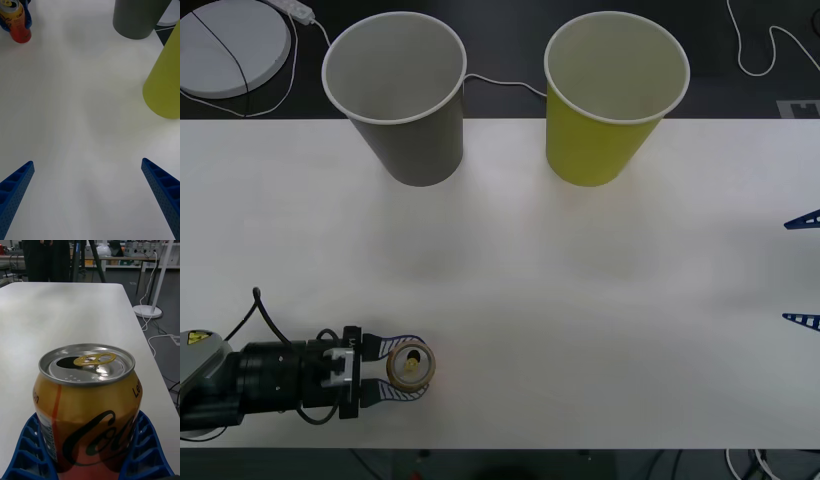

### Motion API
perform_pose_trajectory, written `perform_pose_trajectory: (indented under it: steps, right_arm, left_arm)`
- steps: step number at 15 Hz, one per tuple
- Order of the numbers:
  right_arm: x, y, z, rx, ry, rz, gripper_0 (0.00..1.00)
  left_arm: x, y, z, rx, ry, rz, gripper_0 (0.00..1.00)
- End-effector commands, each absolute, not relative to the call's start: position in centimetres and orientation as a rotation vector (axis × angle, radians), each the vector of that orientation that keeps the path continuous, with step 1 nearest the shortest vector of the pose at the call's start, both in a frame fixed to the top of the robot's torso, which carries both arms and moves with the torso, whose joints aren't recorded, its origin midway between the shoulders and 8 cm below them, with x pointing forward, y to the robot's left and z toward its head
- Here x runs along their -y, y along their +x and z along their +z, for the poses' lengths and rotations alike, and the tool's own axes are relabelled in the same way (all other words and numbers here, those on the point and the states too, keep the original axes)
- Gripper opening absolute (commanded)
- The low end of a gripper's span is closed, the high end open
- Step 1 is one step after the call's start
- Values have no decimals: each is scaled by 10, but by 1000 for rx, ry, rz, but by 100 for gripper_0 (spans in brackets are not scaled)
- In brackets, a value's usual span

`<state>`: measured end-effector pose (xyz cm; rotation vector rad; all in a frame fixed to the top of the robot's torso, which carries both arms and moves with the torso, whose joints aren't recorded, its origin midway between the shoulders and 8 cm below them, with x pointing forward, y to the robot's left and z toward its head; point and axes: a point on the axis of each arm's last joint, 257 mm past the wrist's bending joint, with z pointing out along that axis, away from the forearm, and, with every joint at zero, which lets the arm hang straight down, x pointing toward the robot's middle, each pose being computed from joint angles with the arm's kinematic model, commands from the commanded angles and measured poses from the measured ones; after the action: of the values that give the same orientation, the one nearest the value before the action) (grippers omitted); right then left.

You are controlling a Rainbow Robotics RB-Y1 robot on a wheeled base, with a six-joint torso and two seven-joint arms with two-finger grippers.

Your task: Put the can into the green bin and the plastic bottle into the gray bin

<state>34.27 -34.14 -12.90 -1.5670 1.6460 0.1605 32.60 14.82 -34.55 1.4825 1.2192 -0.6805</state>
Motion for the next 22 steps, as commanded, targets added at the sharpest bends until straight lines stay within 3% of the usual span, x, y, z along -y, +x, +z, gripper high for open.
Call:
perform_pose_trajectory:
  steps: [1,6,10,17,22]
  right_arm:
    - [341,343,-129,-1646,-1567,160,100]
    - [341,343,-129,-1646,-1567,160,100]
    - [341,343,-129,-1646,-1567,160,100]
    - [341,343,-129,-1646,-1567,160,100]
    - [341,343,-129,-1646,-1567,160,100]
  left_arm:
    - [-147,325,-341,-1221,1460,-702,0]
    - [-162,331,-315,-1324,1445,-773,0]
    - [-187,349,-296,-1479,1479,-734,0]
    - [-220,350,-226,-1801,1512,-505,0]
    - [-224,361,-170,-1977,1440,-445,0]
